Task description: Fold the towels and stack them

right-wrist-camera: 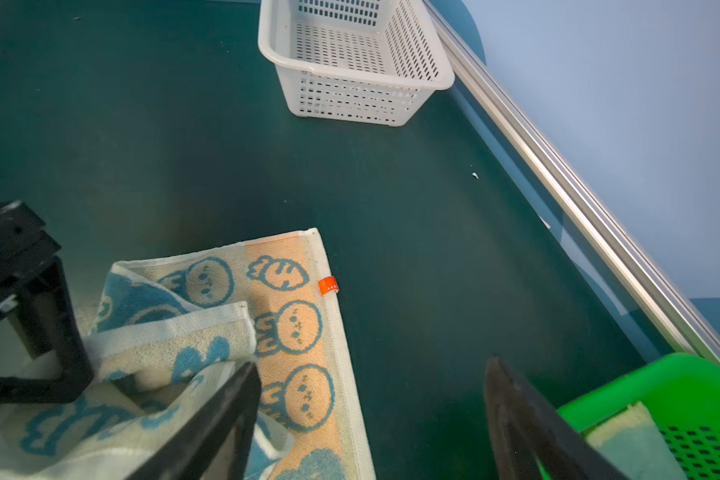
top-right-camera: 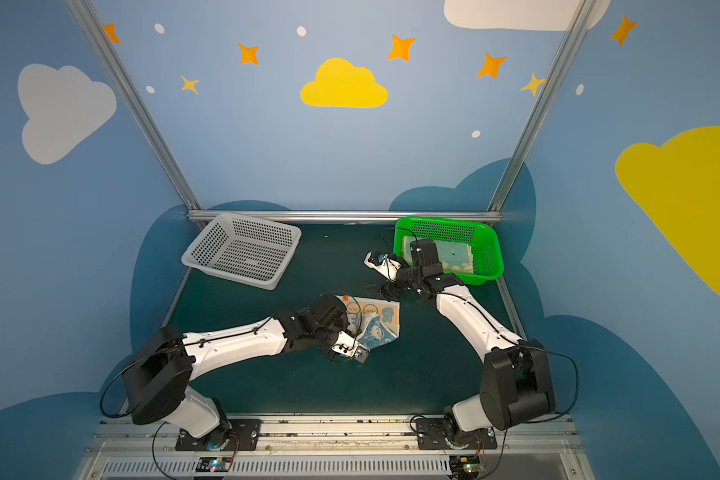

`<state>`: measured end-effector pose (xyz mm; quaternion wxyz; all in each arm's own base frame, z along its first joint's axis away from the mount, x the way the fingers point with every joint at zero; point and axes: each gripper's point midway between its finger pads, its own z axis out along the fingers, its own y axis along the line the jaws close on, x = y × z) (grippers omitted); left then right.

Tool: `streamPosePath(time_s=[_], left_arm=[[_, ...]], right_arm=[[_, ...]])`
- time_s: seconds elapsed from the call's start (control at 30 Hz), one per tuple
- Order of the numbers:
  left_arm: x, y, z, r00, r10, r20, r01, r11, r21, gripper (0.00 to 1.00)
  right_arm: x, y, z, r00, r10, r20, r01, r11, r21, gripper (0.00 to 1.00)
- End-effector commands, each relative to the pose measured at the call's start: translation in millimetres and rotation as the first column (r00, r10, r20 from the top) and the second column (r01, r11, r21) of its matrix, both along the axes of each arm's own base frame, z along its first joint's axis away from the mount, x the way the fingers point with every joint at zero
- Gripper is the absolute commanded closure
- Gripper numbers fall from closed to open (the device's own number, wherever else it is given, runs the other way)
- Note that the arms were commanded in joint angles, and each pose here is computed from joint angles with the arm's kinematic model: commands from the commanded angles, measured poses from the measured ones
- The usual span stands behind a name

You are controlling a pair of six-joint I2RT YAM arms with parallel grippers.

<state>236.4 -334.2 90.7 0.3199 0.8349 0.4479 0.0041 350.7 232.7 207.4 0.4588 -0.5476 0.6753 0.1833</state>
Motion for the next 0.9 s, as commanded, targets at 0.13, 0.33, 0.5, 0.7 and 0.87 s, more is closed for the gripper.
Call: streamPosePath(time_s=[0.13,0.33,0.5,0.7,0.87], left_arm=[[37.2,-2.8,3.7,0.973,0.221,0.064,-0.219,0.975,-0.04,0.47],[49.9,4.0,8.1,0.926,0.374,0.042,-0.371,0.926,-0.075,0.0],[66.1,10.0,28.8,0.857,0.515,0.025,-0.503,0.845,-0.182,0.0],[99.3,39.3,66.1,0.66,0.749,-0.048,-0.719,0.612,-0.33,0.0],[93.4,54.9,74.3,0.618,0.762,-0.195,-0.765,0.525,-0.372,0.0]], right_arm=[[6.8,-12.0,-11.6,0.997,-0.077,-0.022,0.076,0.996,-0.038,0.18],[13.3,-16.4,-8.8,0.996,-0.088,0.006,0.088,0.994,-0.067,0.17],[14.8,-16.7,-3.8,0.997,-0.067,0.041,0.071,0.994,-0.083,0.17],[20.1,-21.1,-11.9,0.993,-0.006,0.119,0.025,0.987,-0.161,0.16],[23.1,-23.6,-30.5,0.986,0.066,0.154,-0.025,0.967,-0.253,0.16]])
